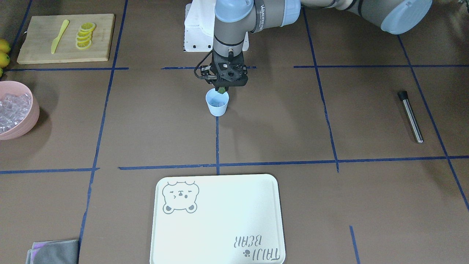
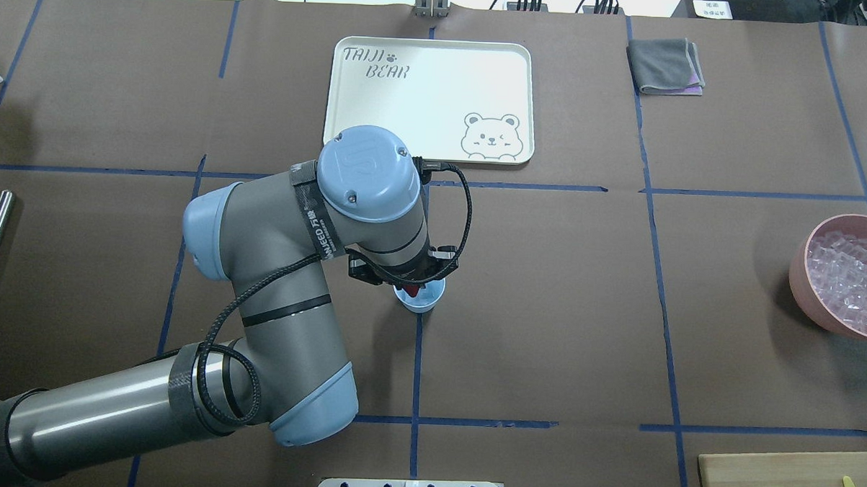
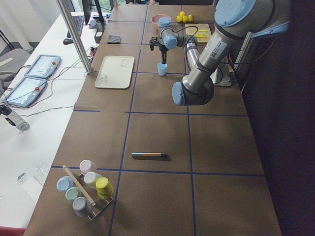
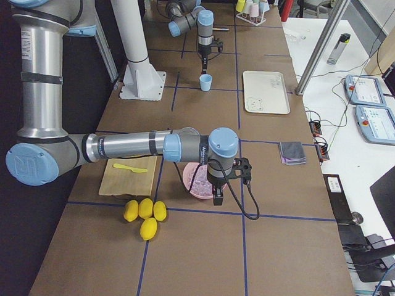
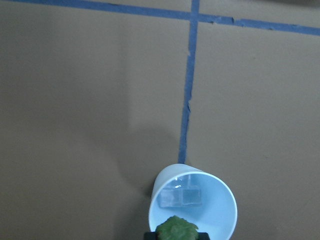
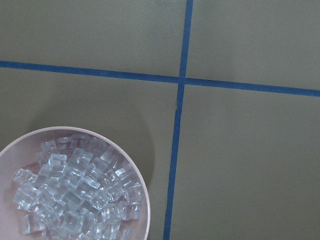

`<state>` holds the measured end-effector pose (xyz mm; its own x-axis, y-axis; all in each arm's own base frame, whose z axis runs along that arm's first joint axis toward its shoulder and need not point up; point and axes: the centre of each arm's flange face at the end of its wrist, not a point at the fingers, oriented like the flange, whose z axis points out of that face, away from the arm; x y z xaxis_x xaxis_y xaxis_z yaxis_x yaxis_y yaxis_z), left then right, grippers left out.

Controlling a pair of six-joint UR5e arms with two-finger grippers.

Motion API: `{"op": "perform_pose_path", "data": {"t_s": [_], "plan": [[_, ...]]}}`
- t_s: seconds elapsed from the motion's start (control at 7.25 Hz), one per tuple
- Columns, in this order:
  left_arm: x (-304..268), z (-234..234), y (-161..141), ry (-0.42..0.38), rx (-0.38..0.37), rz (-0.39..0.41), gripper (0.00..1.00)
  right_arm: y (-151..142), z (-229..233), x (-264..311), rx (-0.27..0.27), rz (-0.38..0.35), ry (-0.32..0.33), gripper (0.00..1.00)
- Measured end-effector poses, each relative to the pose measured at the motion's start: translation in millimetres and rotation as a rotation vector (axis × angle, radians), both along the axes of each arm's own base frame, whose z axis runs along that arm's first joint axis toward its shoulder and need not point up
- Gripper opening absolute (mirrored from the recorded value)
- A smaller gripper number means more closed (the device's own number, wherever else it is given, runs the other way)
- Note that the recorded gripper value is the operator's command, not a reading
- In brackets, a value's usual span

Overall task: Mash ice and strawberries in cup
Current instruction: 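Carry the strawberry with the left gripper over the light-blue cup, then open the left gripper to drop the strawberry into the cup, then move the left gripper back to the metal rod at the table edge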

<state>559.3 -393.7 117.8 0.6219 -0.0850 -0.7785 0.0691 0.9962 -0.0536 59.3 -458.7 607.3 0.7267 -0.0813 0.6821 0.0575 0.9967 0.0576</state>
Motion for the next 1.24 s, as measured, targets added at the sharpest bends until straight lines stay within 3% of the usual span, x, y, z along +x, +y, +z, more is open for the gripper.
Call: {"op": "perform_pose_path", "data": {"t_s": [0.14,0.28,0.83,1.24], "plan": [[1,-1,0,0.000,0.000,-0.002,0.89,0,0,0,0.000,0.000,0.000,0.99],[2,-1,0,-0.001,-0.001,-0.002,1.00,0,0,0,0.000,0.000,0.000,0.99],[-4,6,-2,-0.004,0.025,0.016,1.00,0,0,0,0.001,0.000,-0.001,0.99],[-90,86,-42,-0.061,0.152,0.088,1.00,2,2,0,-0.001,-0.004,0.000,0.99]]}}
